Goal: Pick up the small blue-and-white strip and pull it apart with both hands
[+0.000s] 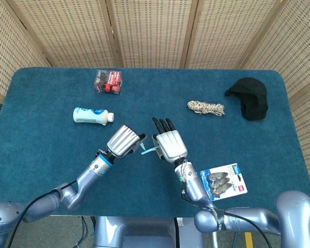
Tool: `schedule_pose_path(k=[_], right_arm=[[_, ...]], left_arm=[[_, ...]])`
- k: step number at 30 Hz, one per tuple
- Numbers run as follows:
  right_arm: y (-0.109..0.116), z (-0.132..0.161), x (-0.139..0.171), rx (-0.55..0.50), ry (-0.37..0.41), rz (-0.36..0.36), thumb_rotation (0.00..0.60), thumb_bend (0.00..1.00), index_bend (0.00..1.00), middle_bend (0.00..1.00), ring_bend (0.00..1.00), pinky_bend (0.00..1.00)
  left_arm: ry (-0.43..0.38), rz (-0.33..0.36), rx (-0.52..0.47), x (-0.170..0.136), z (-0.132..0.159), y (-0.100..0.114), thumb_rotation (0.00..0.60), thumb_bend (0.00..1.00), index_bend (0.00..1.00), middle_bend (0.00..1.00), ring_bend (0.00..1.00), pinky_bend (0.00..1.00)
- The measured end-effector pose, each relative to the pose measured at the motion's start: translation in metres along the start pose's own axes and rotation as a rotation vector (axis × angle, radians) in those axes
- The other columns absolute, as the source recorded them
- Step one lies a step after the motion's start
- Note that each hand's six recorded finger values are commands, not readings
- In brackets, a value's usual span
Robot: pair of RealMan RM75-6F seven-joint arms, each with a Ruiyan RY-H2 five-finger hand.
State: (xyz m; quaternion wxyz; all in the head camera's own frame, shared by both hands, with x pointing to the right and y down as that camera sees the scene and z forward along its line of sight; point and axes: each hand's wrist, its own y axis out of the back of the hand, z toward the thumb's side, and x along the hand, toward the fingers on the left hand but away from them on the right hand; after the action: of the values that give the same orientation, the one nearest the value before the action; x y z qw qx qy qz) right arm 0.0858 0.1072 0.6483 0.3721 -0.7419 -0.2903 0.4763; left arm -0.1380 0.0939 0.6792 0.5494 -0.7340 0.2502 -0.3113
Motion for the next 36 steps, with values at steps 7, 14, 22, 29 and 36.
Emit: schedule_pose_path(k=[7, 14, 22, 29, 36], right_arm=[[-0.003, -0.014, -0.001, 0.015, -0.018, 0.003, 0.600, 0.68, 0.66, 0.00, 0.00, 0.00], [-0.010, -0.029, -0.005, 0.022, -0.037, 0.015, 0.600, 0.68, 0.66, 0.00, 0.00, 0.00], [-0.021, -0.040, -0.007, 0.005, -0.062, 0.029, 0.600, 0.00, 0.01, 0.00, 0.00, 0.00], [-0.008, -0.049, -0.001, -0.024, -0.062, -0.017, 0.600, 0.00, 0.00, 0.00, 0.00, 0.00], [0.016, -0.073, 0.025, -0.007, -0.040, -0.165, 0.600, 0.00, 0.00, 0.00, 0.00, 0.00]], left_arm=[[0.046, -0.033, 0.098, -0.027, -0.031, -0.006, 0.600, 0.60, 0.79, 0.94, 0.93, 0.88], [0.163, -0.030, 0.133, -0.089, -0.092, 0.004, 0.600, 0.53, 0.79, 0.93, 0.92, 0.88], [0.239, -0.043, 0.172, -0.136, -0.132, 0.009, 0.600, 0.00, 0.09, 0.01, 0.02, 0.24], [0.313, -0.064, 0.170, -0.152, -0.142, 0.019, 0.600, 0.00, 0.00, 0.00, 0.00, 0.10], [0.459, 0.002, 0.077, -0.178, -0.147, 0.043, 0.600, 0.00, 0.00, 0.00, 0.00, 0.00]])
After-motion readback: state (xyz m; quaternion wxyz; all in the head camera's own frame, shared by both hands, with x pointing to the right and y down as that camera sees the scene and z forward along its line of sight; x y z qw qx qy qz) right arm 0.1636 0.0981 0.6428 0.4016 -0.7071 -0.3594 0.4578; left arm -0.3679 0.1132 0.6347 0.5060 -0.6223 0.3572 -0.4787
